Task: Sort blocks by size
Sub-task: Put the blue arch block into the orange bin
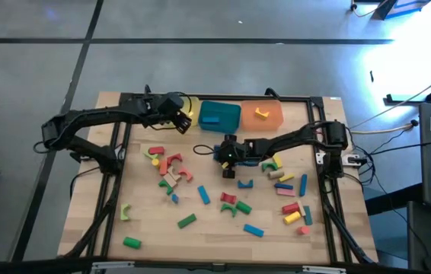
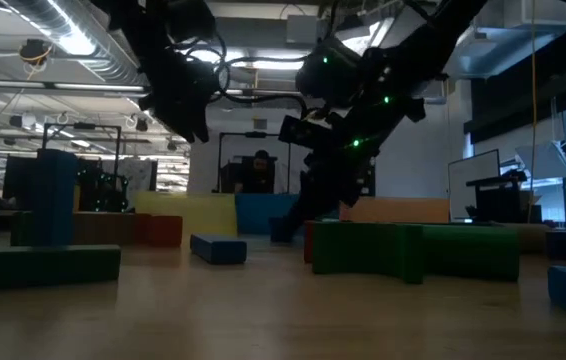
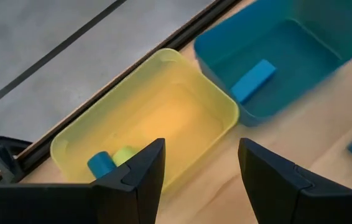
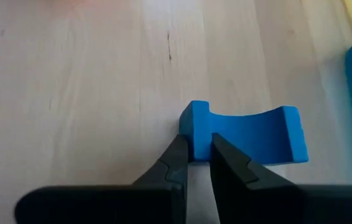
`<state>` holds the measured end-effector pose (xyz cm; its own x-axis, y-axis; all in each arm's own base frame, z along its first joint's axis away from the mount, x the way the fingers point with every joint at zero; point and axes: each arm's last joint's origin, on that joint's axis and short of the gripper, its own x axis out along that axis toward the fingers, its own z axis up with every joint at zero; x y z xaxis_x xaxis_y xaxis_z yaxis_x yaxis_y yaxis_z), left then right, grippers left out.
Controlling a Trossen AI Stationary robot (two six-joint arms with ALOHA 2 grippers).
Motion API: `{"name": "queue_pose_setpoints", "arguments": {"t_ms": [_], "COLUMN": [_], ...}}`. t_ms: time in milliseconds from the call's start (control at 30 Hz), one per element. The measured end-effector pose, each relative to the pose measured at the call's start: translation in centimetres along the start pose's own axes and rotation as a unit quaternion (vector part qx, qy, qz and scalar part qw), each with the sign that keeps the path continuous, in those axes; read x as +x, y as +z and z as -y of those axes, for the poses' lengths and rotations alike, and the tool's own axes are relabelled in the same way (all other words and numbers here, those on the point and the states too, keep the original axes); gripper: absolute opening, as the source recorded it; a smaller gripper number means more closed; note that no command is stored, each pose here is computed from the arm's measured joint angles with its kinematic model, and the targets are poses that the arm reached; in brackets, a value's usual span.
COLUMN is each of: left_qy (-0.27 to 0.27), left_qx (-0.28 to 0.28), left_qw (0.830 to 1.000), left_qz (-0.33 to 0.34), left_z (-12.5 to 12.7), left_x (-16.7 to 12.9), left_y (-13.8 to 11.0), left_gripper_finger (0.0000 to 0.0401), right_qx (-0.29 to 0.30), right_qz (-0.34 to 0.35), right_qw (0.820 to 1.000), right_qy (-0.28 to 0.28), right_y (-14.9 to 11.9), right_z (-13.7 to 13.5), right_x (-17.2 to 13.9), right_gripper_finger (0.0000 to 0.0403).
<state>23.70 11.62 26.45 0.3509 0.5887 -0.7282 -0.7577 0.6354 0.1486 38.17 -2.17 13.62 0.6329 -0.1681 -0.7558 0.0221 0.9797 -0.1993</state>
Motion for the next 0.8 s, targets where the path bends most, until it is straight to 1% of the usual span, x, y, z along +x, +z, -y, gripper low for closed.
{"name": "queue_pose_setpoints", "arguments": {"t_ms": [100, 267, 367, 433, 600, 700, 800], "left_qy": [-0.009, -0.024, -0.043, -0.067, -0.156, -0.201, -0.24], "left_qx": [0.005, 0.008, 0.006, 0.007, 0.021, 0.023, 0.03], "left_qw": [1.0, 0.999, 0.999, 0.997, 0.987, 0.979, 0.97], "left_qz": [0.007, 0.026, 0.033, 0.033, 0.034, 0.028, 0.019], "left_z": [0.4, 0.6, 0.8, 0.9, 1.9, 2.7, 3.8], "left_x": [-0.6, -2.0, -3.0, -3.7, -5.5, -6.4, -7.2], "left_y": [-0.1, -0.1, -0.3, -0.5, -0.9, -1.3, -1.9], "left_gripper_finger": [0.0182, 0.0182, 0.0182, 0.0182, 0.0182, 0.0182, 0.0182], "right_qx": [-0.022, -0.063, -0.072, -0.073, -0.078, -0.081, -0.074], "right_qz": [-0.006, -0.041, -0.061, -0.085, -0.141, -0.18, -0.226], "right_qw": [1.0, 0.997, 0.994, 0.992, 0.982, 0.972, 0.96], "right_qy": [-0.01, -0.029, -0.049, -0.063, -0.1, -0.127, -0.151], "right_y": [1.2, 2.8, 3.7, 3.9, 4.4, 4.0, 2.9], "right_z": [0.4, 1.5, 2.6, 3.4, 5.8, 7.3, 9.0], "right_x": [-1.3, -3.8, -5.3, -6.2, -8.6, -9.6, -10.0], "right_gripper_finger": [0.0045, 0.0044, 0.0045, 0.0046, 0.0045, 0.0045, 0.0047]}}
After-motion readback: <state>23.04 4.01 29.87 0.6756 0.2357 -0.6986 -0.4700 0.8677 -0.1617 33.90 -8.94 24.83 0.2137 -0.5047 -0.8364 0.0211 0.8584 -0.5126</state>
